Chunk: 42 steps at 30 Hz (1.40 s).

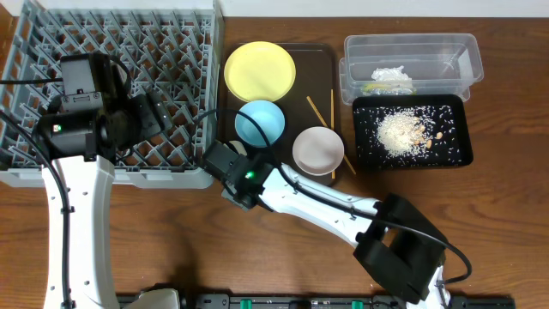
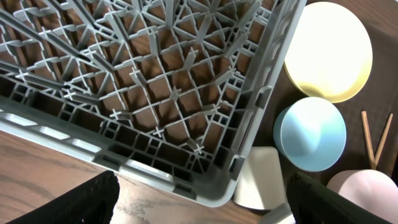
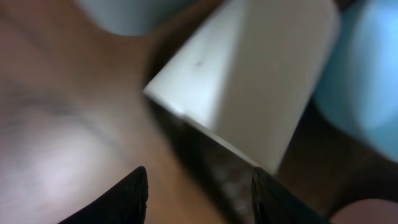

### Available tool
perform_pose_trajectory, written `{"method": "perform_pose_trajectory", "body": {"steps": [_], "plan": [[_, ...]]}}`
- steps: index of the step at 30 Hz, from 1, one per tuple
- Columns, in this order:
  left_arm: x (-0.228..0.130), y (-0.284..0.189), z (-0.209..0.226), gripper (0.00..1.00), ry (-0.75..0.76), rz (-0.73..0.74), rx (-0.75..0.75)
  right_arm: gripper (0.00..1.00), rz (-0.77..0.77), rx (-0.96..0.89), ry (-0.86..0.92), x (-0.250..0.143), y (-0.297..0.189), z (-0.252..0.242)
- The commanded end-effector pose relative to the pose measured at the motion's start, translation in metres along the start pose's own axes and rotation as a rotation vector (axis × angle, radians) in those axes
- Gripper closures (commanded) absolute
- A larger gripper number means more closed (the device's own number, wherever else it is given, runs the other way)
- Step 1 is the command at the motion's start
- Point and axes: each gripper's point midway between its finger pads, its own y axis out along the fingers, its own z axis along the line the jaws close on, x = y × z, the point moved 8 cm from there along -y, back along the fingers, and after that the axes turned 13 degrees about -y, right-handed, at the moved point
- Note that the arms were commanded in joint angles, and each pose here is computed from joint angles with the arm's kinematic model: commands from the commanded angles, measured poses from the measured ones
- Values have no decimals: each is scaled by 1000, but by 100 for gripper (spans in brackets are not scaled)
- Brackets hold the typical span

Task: Sort waste into correct bins and load items into the dishwasher
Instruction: 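Grasp the white cup at the tray's left edge with the right gripper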

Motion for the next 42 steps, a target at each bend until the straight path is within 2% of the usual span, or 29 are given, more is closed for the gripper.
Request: {"method": "perform_pose_trajectory", "body": {"steps": [1, 9, 16, 19, 21, 24, 26, 30, 32, 37, 42], "plan": [[-2, 2, 1, 12, -11, 14, -3, 49, 40, -174, -92, -10, 6, -18], [-2, 2, 1, 12, -12, 16, -1, 52, 24, -189, -110, -9, 5, -18], [-2, 2, 1, 12, -12, 16, -1, 59, -14, -183, 126, -12, -26, -28], [-2, 2, 1, 12, -12, 16, -1, 60, -90, -46, 296, -10, -50, -32], [-2, 2, 1, 12, -12, 16, -1, 64, -136, 108, 477, -9, -62, -35], [-2, 2, 1, 12, -12, 17, -1, 67, -81, 310, 873, -18, -60, -41], [-3, 2, 2, 12, -12, 22, 3, 71, -36, 381, 1015, -29, -46, -42], [-4, 1, 3, 12, -13, 31, 8, 78, -32, 513, 1180, -52, -13, -41], [-5, 1, 3, 12, -13, 36, 11, 78, -128, 605, 1215, -53, 0, -41], [-6, 1, 3, 12, -13, 38, 12, 66, -358, 724, 1219, -57, 10, -42], [-6, 1, 3, 12, -13, 42, 14, 64, -380, 815, 1240, -72, 13, -43]]}}
